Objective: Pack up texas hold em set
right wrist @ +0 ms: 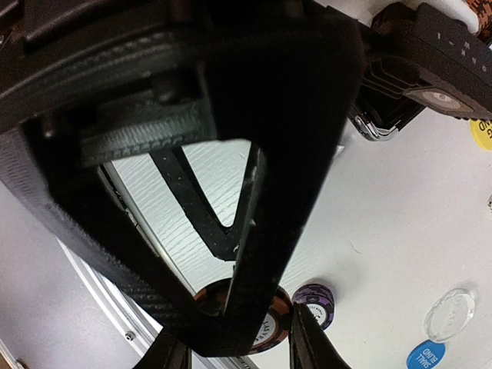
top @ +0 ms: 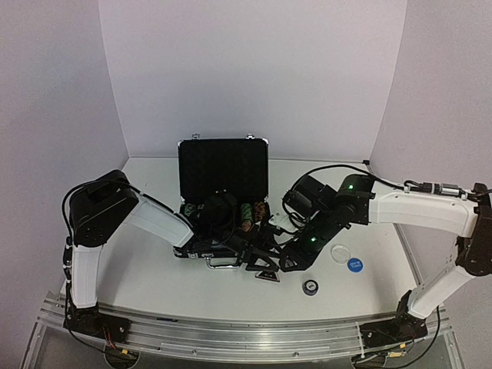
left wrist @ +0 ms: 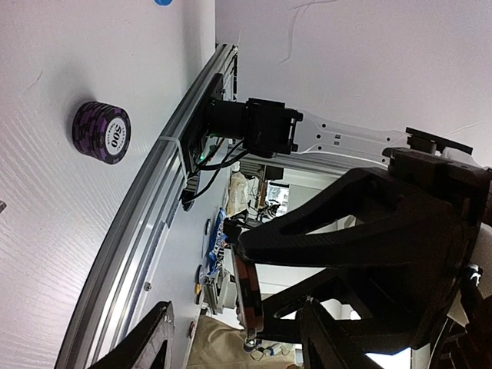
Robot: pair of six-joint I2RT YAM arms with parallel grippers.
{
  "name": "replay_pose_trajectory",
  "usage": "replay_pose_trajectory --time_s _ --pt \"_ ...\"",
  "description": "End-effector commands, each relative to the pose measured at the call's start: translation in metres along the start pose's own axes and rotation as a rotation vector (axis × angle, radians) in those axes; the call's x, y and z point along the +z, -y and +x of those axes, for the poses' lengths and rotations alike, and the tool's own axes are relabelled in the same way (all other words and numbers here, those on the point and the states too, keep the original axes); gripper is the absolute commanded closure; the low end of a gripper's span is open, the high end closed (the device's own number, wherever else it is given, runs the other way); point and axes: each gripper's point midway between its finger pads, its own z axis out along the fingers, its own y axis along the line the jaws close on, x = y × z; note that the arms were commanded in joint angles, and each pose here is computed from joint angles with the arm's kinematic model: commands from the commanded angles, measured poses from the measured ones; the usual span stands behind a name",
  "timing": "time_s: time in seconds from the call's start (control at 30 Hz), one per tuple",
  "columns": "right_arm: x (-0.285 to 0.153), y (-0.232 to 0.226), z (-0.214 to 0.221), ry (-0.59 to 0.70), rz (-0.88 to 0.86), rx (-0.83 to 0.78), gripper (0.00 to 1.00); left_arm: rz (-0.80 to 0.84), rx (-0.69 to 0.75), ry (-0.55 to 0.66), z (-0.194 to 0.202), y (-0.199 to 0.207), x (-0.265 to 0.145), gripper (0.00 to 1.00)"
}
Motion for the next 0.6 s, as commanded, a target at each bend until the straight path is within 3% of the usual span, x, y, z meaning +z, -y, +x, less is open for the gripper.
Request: replay_pose_trajectory --time_s 0.0,0.13,0.37,0.5,0.57 --pt "-0.0057 -0.0034 -0.0087 0.018 0.002 -0.023 1.0 0.026 0.062 -0.046 0.0005 0.0129 0.0082 0.49" --pt "-0.0054 -0.002 -0.0086 0.017 0.009 -0.023 1.0 0.03 0.068 -0.065 0.0023 0.0137 0.0115 0.61" --pt "-0.0067 -0.0017 -0.0085 0.021 0.014 -0.024 1.0 0.031 0.088 -0.105 0.0071 0.0182 0.0155 0.69" --pt "-0.0063 -0.0011 -0.0076 0.019 0.016 -0.024 1.0 0.041 0.097 -0.107 0.0074 0.0212 0.0154 0.96" --pt "-0.0066 -0.0009 -0.0078 0.02 0.016 -0.024 1.0 0.043 0.107 -0.105 0.007 0.0224 0.0157 1.0"
